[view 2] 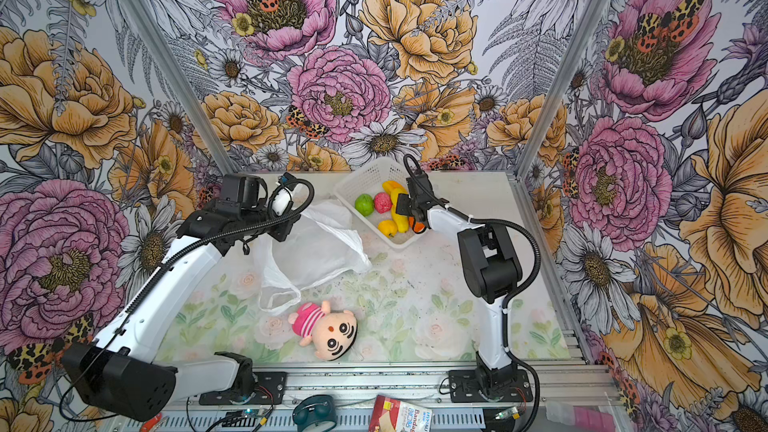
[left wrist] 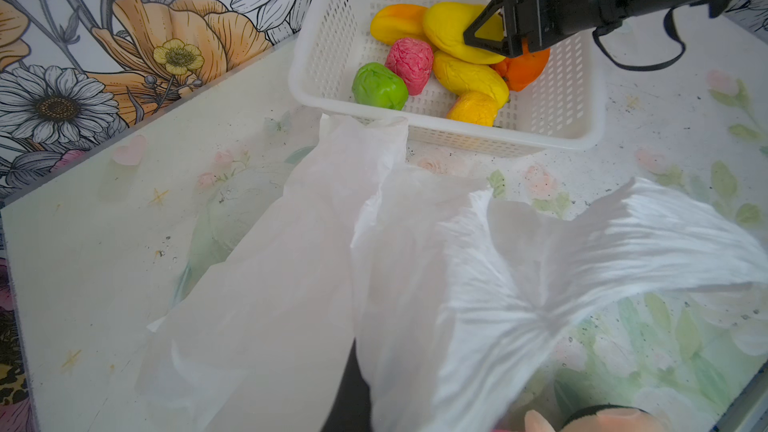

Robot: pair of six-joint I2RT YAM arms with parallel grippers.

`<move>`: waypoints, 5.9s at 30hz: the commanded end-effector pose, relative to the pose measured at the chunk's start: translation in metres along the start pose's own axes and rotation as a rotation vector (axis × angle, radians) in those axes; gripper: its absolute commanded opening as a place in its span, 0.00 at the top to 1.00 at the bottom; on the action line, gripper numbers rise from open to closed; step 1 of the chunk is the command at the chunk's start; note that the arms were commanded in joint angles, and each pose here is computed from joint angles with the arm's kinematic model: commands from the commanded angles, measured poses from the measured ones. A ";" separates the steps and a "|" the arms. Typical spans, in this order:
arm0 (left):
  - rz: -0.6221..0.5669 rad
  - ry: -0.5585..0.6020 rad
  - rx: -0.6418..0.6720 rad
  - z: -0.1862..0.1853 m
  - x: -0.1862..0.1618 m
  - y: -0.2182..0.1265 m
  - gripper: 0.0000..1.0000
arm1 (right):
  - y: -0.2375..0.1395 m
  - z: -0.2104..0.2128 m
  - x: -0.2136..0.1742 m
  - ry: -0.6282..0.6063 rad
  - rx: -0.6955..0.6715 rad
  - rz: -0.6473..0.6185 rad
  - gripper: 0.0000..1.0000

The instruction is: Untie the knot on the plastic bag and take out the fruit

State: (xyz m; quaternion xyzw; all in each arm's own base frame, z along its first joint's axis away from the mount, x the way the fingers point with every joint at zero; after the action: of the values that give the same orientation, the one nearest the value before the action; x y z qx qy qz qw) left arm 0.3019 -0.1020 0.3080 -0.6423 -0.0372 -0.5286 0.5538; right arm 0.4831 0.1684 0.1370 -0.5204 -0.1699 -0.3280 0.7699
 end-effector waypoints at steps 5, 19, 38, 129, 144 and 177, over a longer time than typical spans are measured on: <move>-0.007 -0.019 0.000 0.004 0.001 0.000 1.00 | -0.007 0.006 0.004 -0.020 0.027 0.001 0.33; -0.007 -0.020 -0.003 0.003 0.001 0.000 1.00 | -0.053 0.049 0.000 -0.174 0.065 -0.120 0.24; -0.005 -0.021 -0.001 0.004 0.000 0.001 1.00 | -0.007 0.011 0.001 -0.038 0.014 -0.033 0.36; -0.432 -0.753 0.986 0.087 -0.212 -0.008 0.01 | -0.203 -0.077 0.021 0.064 -0.185 -0.610 0.02; -0.478 -0.577 0.802 0.097 -0.180 0.043 0.01 | -0.234 -0.194 -0.046 0.069 -0.598 -0.737 0.00; -0.427 -0.339 0.680 0.076 -0.157 0.098 0.01 | -0.152 -0.199 -0.052 -0.102 -0.346 -0.715 0.01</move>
State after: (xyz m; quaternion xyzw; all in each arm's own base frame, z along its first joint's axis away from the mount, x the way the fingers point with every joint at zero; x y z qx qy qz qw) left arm 0.3445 0.0056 0.1350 -0.5067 -0.4277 -0.4608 0.5899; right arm 0.3259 -0.0338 0.1213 -0.5923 -0.3056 -0.5527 0.5003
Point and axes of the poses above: each gripper's point midway between its finger pads, its own y axis out along the fingers, its own z axis along the line the jaws close on, x = y × z, the point moved 6 cm from there along -y, back along the fingers, and after that the axes turned 9 degrees about y, right-handed, at the moved point
